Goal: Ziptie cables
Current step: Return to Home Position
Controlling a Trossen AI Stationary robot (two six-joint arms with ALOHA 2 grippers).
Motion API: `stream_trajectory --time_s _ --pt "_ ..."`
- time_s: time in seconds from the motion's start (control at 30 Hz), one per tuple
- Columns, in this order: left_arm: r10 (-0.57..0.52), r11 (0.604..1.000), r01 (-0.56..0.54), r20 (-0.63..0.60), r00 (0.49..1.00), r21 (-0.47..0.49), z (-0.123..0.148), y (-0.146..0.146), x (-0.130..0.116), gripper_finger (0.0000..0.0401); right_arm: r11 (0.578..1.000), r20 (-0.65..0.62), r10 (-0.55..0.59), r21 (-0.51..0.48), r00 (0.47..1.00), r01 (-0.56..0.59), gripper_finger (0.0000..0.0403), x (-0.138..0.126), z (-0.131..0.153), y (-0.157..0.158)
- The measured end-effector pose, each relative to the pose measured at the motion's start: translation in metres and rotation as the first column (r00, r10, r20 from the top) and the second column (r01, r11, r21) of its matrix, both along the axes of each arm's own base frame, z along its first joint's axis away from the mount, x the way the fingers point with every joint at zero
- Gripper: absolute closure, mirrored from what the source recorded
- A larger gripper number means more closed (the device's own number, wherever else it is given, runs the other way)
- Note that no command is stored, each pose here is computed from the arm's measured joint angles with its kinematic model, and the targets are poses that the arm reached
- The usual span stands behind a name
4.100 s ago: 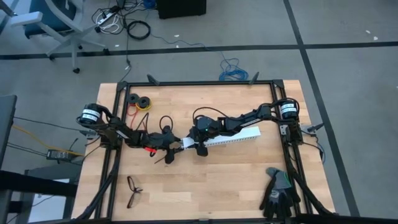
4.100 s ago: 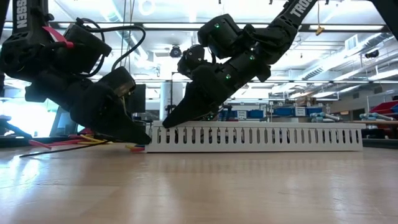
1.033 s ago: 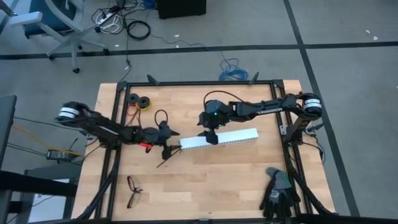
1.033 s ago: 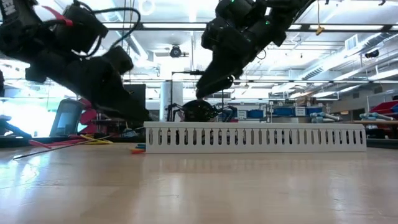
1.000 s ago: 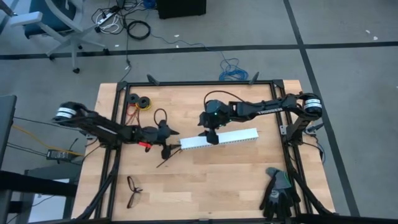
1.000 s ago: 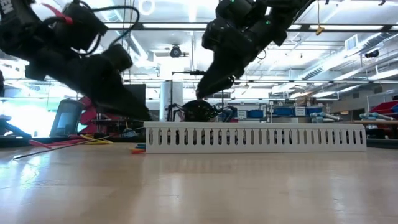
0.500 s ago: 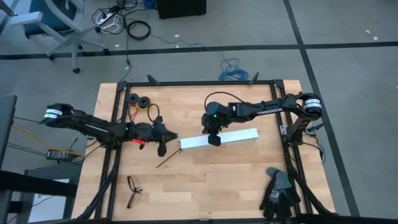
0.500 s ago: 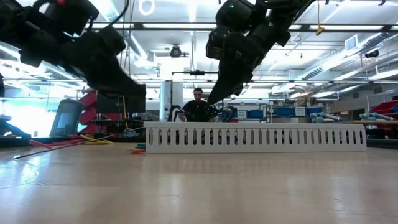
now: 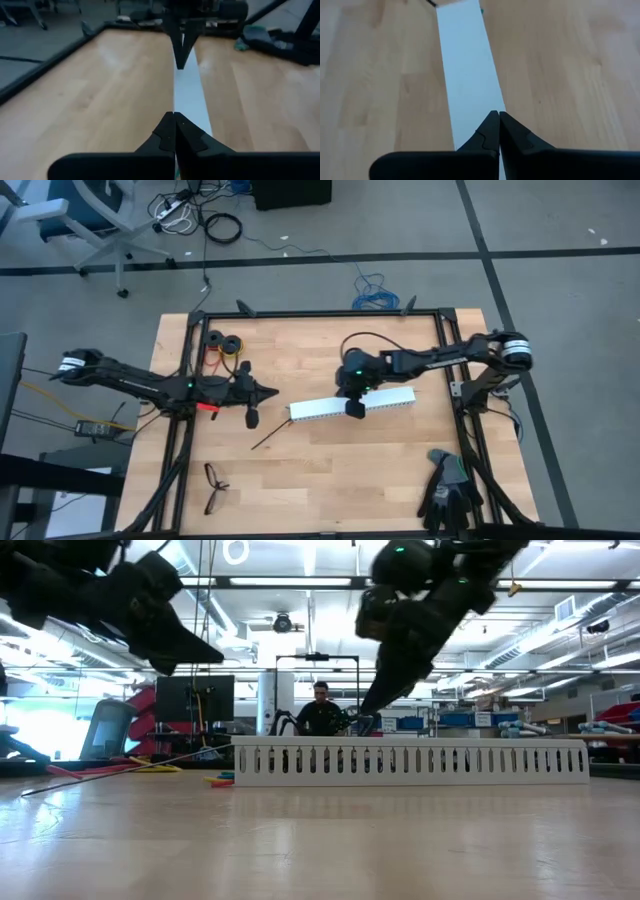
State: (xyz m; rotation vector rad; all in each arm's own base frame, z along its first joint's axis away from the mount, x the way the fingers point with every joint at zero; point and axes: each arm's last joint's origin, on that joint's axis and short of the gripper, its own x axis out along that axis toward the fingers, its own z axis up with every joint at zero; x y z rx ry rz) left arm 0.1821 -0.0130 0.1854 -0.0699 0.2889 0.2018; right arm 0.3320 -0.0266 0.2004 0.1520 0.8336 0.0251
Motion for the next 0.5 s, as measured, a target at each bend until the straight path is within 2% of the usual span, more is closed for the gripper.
stream_trajectory --time_s 0.2,0.37,0.5 --pt "-0.012 1.0 0.01 0.132 0.991 0.016 -0.003 -0.001 -0.019 0.04 0.998 0.19 -0.058 0.045 0.98 0.05 0.0403 -0.04 -0.005 0.0" --pt "-0.018 1.0 0.019 0.248 0.969 -0.003 -0.026 0.001 -0.036 0.04 0.992 0.313 -0.089 0.114 0.946 0.055 0.0403 -0.071 -0.016 -0.002" --pt "-0.027 0.999 0.031 0.268 0.963 -0.011 -0.027 0.001 -0.037 0.0401 0.987 0.411 -0.107 0.153 0.905 0.047 0.0403 -0.092 -0.02 -0.004"
